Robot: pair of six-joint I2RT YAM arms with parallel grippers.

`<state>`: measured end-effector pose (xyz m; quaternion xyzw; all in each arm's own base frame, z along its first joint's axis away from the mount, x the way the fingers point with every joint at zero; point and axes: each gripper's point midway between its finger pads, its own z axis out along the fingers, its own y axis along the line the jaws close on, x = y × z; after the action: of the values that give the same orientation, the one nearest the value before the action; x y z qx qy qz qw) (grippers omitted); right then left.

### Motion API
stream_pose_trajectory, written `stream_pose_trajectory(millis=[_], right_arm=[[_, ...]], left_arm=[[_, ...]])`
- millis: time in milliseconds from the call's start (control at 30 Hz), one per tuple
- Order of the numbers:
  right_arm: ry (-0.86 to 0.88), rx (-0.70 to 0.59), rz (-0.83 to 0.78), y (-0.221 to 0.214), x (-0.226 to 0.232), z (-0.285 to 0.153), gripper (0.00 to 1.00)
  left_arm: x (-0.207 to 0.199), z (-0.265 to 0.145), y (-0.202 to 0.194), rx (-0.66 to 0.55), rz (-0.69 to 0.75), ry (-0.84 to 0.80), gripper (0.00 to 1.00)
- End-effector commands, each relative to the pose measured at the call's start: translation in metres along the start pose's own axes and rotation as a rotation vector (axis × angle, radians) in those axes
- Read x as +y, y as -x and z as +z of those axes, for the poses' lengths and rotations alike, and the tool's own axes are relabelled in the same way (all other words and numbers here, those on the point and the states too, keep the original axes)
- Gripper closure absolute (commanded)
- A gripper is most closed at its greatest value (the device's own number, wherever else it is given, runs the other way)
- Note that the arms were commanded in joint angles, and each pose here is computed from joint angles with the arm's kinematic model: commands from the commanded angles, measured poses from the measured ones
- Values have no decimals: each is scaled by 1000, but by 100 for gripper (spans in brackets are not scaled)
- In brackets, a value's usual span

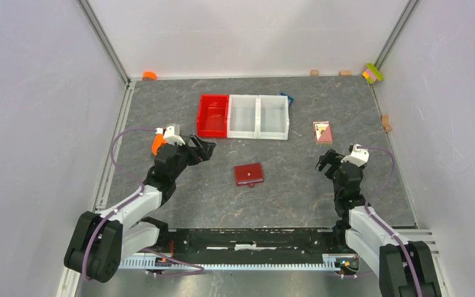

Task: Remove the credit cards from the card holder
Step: Open the card holder at the center of the board.

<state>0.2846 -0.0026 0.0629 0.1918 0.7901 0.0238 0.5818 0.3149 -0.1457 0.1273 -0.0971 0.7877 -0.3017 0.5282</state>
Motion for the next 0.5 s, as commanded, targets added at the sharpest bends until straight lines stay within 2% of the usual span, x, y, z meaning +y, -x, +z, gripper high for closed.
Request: stream_pose_trajectory(millis=[0,67,267,467], right_arm=[[-46,-17,27,13,-2,4,2],[-79,-6,38,9,-8,5,2],[-18,-13,21,10,2,5,2],[25,67,-7,-2,12,11,2]], left_arm=[[-12,4,3,-1,6,-59,0],[-16,7,0,22,10,-81,0],[-30,9,-7,61,29,-143,0],[-47,9,-15,107,74,-179,0]])
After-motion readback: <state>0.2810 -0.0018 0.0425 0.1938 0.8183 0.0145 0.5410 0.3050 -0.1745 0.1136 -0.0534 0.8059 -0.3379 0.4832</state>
